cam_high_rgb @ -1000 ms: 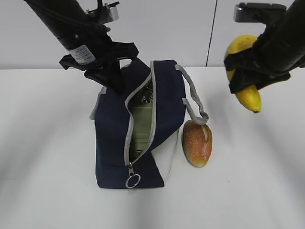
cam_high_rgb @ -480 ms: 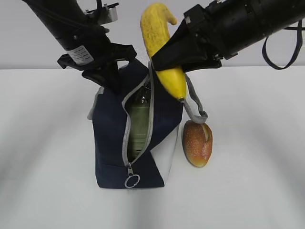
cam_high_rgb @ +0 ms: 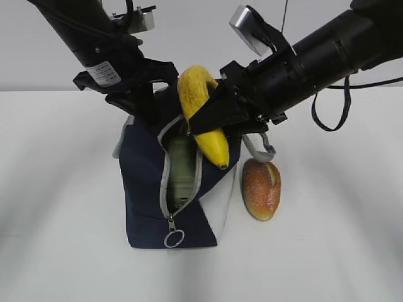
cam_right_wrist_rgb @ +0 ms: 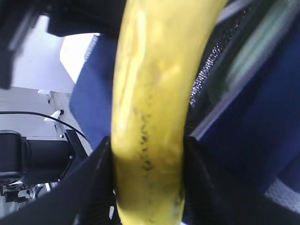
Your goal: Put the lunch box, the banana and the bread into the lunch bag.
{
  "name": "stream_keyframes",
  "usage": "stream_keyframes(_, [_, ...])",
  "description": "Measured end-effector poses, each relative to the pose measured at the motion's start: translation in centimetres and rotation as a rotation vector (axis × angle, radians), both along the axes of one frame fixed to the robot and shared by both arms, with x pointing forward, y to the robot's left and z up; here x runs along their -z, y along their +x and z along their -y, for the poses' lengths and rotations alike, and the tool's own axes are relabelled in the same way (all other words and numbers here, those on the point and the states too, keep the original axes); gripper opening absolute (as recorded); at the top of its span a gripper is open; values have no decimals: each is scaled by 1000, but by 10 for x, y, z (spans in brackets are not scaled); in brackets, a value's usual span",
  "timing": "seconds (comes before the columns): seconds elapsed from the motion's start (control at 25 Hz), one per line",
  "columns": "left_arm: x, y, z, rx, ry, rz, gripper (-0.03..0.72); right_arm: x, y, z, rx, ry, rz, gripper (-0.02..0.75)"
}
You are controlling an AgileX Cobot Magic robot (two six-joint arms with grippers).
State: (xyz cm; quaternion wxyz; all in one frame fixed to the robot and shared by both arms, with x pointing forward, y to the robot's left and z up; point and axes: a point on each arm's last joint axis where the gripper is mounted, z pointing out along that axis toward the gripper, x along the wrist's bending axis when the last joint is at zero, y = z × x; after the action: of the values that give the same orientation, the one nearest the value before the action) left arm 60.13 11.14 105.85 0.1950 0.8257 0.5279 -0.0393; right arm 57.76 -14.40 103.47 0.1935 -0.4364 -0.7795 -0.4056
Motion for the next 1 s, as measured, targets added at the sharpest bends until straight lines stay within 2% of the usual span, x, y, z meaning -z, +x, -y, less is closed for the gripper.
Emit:
stream_keyframes(0.52, [1,0,-1,4,18,4,0,33,9,1,43,-71,-151,309])
stream_keyframes(0.84, [-1,-1,2,-3,-22,-6,0,49,14,0,76,-85,-201,309])
stream_keyframes(1.0, [-1,-1,4,-6,-40,-13,0,44,19,-2,115,-44,-190,309])
